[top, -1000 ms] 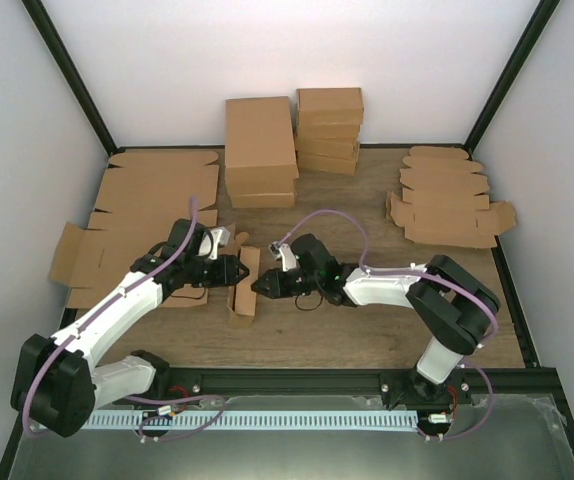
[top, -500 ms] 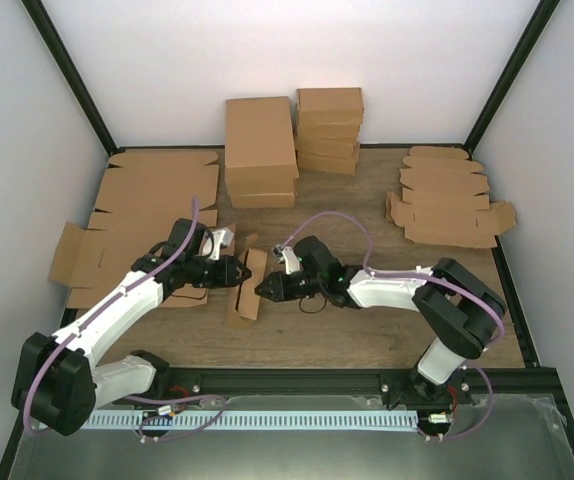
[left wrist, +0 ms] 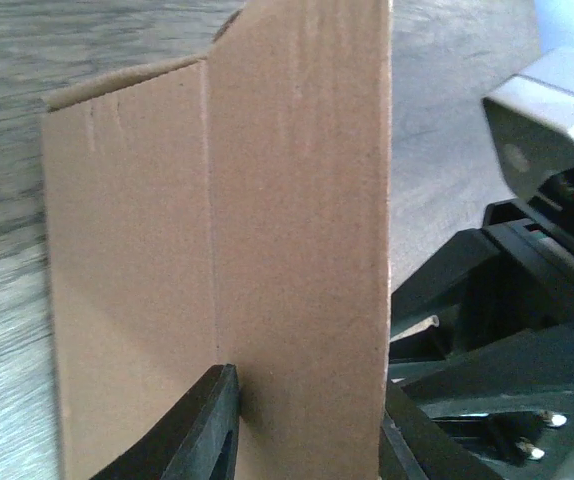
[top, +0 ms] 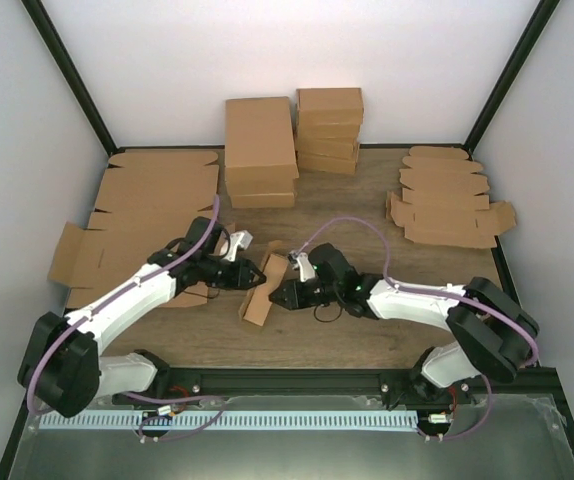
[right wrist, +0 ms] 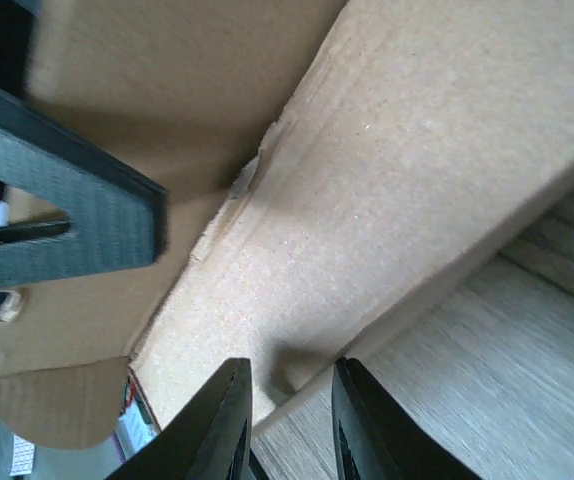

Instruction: Fold the paper box

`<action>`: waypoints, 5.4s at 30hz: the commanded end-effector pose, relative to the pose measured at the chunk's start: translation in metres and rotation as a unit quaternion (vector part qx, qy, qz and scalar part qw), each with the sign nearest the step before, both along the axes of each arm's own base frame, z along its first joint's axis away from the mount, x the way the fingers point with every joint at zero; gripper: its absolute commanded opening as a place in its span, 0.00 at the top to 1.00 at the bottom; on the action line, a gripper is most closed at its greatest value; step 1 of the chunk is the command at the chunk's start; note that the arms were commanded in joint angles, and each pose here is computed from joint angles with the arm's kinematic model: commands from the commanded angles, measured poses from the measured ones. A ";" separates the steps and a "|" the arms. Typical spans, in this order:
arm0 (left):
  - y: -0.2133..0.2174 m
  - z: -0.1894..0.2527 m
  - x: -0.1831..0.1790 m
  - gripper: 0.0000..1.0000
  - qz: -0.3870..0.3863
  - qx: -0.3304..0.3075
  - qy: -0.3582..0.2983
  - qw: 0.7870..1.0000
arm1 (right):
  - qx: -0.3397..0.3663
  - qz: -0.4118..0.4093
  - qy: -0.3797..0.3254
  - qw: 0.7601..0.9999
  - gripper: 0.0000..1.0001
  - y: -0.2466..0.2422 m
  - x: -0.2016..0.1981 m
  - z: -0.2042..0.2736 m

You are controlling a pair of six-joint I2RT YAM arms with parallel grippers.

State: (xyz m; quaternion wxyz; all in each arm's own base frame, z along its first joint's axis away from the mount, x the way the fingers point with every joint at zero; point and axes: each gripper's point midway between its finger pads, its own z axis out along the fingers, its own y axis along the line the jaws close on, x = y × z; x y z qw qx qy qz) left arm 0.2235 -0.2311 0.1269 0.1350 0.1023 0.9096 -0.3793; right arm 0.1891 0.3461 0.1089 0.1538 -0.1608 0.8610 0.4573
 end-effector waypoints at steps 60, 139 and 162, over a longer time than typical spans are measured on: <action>-0.049 0.061 0.002 0.00 -0.085 0.096 -0.181 0.975 | -0.051 -0.075 0.025 0.996 0.66 -0.067 -0.031 -0.019; 0.005 0.037 -0.047 0.04 0.197 0.023 -0.047 0.979 | -0.042 -0.065 -0.145 0.986 0.58 -0.085 0.039 0.064; -0.001 -0.001 -0.038 0.32 0.243 0.007 -0.015 0.970 | -0.191 0.044 -0.336 0.921 0.47 -0.087 0.129 0.084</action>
